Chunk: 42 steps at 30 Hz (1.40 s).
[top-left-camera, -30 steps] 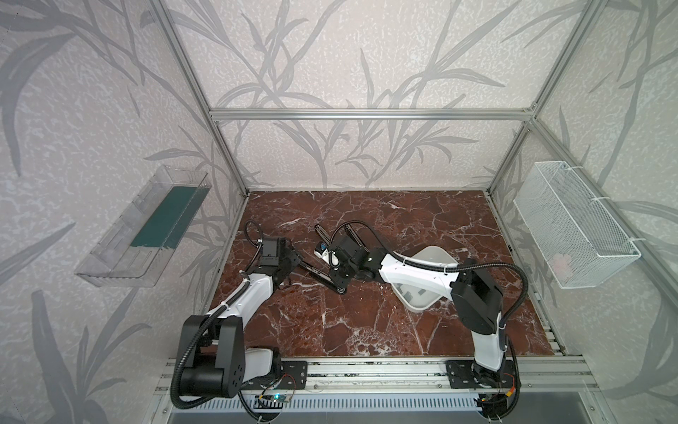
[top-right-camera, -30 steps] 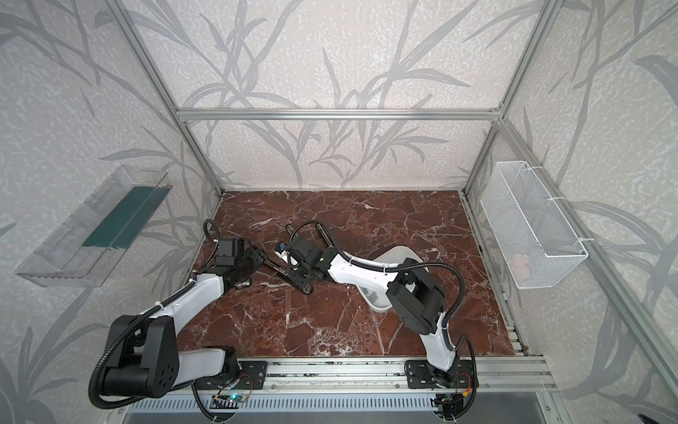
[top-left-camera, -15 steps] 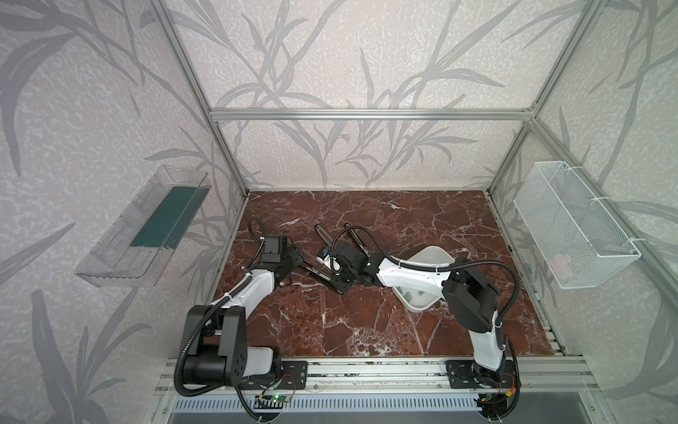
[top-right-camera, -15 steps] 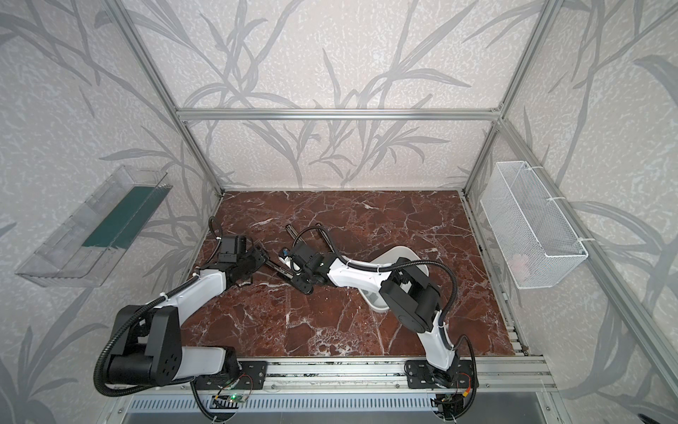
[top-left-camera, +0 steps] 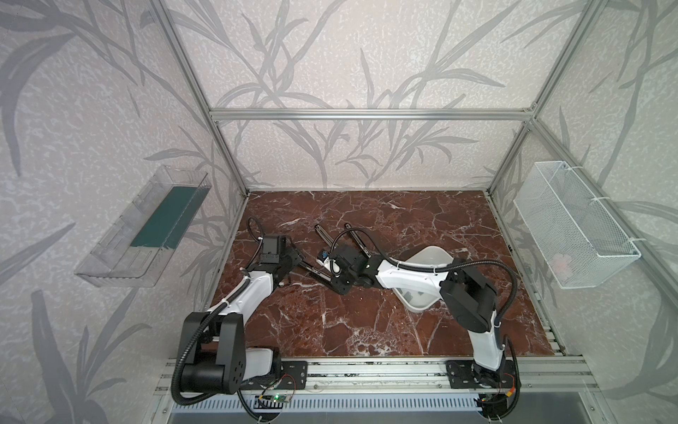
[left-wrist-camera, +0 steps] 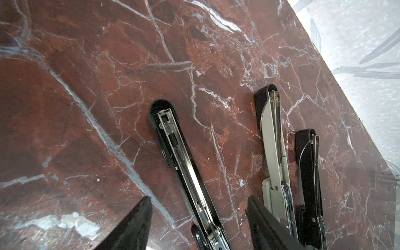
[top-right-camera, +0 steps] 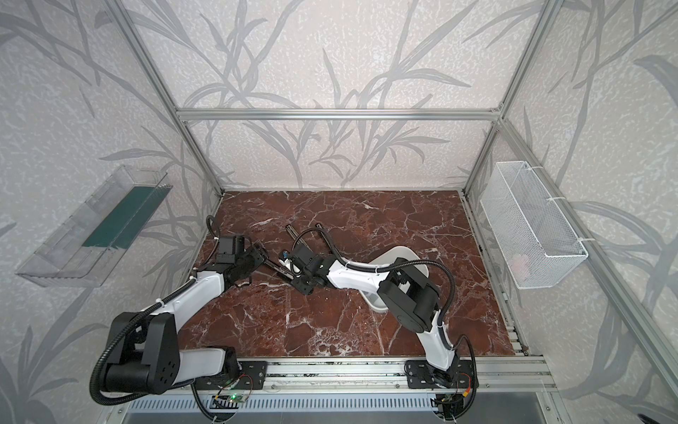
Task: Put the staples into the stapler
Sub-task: 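Lower the strip into the black stapler's open channel with the right gripper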
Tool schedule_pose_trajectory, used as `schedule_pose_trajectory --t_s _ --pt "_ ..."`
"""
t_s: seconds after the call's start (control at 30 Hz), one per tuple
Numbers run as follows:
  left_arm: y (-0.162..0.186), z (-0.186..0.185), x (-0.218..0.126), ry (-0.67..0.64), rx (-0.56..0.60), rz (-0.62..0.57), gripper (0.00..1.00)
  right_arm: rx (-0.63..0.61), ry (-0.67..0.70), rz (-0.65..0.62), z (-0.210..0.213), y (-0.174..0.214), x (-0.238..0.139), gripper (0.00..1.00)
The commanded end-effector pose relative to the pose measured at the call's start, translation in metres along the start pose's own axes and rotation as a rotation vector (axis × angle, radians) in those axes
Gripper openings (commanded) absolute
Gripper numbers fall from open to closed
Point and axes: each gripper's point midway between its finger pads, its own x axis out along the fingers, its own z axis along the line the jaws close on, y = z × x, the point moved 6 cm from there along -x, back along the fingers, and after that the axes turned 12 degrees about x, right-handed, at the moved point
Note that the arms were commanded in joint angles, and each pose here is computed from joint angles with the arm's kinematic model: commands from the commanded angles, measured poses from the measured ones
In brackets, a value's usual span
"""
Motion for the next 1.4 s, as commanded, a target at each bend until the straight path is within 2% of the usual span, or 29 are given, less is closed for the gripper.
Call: schedule_pose_trajectory --t_s 0.0,1.17,1.3,1.37 --pt "-0.001 0.003 -0.006 -0.026 0.008 -0.017 0.71 -0.010 0.010 0.031 -0.001 0.011 0.008 0.07" --pt "-0.001 0.003 -0.010 -0.020 0.011 -0.026 0.71 -0.014 0.039 0.079 -0.005 0.023 0.012 0.07" --pt "0.000 0.003 -0.010 -0.019 0.013 -0.026 0.71 -0.015 0.050 0.080 -0.006 0.022 0.010 0.18" --pt "0.000 0.003 -0.010 -0.017 0.014 -0.026 0.71 -0.018 0.050 0.076 -0.006 0.021 0.009 0.19"
